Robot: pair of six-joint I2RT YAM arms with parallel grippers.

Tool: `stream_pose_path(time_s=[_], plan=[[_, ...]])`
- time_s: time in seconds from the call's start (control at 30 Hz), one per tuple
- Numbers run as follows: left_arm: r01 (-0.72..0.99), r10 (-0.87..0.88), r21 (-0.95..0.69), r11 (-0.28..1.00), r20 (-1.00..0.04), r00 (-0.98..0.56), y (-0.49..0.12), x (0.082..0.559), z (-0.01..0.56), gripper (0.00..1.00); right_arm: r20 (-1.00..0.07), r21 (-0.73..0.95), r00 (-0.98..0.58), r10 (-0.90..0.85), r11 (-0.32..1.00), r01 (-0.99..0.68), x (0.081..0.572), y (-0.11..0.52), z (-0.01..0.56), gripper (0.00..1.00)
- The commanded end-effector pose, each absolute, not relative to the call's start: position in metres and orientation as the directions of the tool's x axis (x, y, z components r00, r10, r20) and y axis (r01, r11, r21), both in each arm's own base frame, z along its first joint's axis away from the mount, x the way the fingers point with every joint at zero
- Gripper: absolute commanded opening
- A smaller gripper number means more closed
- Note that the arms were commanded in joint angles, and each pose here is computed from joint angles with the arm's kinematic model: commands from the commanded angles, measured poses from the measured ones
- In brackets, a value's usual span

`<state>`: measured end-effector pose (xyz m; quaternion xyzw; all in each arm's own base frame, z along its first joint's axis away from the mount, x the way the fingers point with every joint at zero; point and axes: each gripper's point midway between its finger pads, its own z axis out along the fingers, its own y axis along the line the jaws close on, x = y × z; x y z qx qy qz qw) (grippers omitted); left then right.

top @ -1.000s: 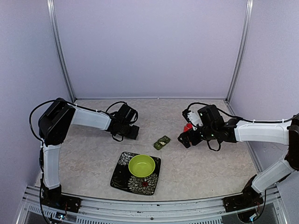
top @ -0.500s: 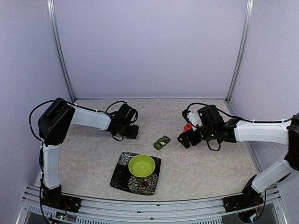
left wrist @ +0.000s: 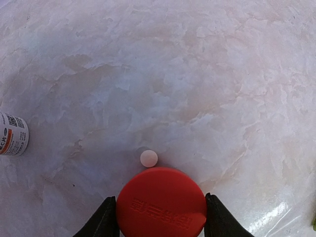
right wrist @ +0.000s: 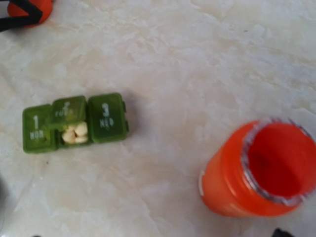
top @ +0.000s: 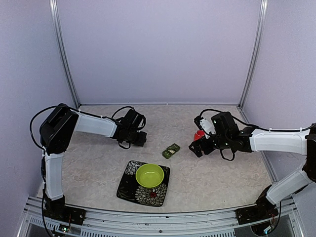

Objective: Sort the pills into containers
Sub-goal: Pick up the lid of the pill bottle from the center of the board.

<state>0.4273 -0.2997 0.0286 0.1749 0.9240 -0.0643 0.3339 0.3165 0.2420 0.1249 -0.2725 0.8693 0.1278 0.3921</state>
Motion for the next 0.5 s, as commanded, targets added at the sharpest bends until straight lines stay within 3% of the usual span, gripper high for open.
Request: stream_pose_path(time_s=[0.0,0.3,0.47], plan=[[0.407,0.251,-0.058,0.912,-0.706,-0.662,-0.317,0.426,0.077,0.46,-0.818,-0.009,-0.47,-0.332,0.824,-0.566,0.314,0.228,0.142,1.0],[0.492,0.227,-0.12,0.862,-0.778,-0.587,-0.352,0.408,0.142,0.46,-0.923,0.017,-0.343,-0.176,0.871,-0.492,0.304,0.195,0.137,0.99],[0.556,0.225,-0.157,0.816,-0.8,-0.556,-0.38,0.393,0.169,0.46,-0.926,0.018,-0.341,-0.163,0.883,-0.469,0.316,0.197,0.114,0.97]])
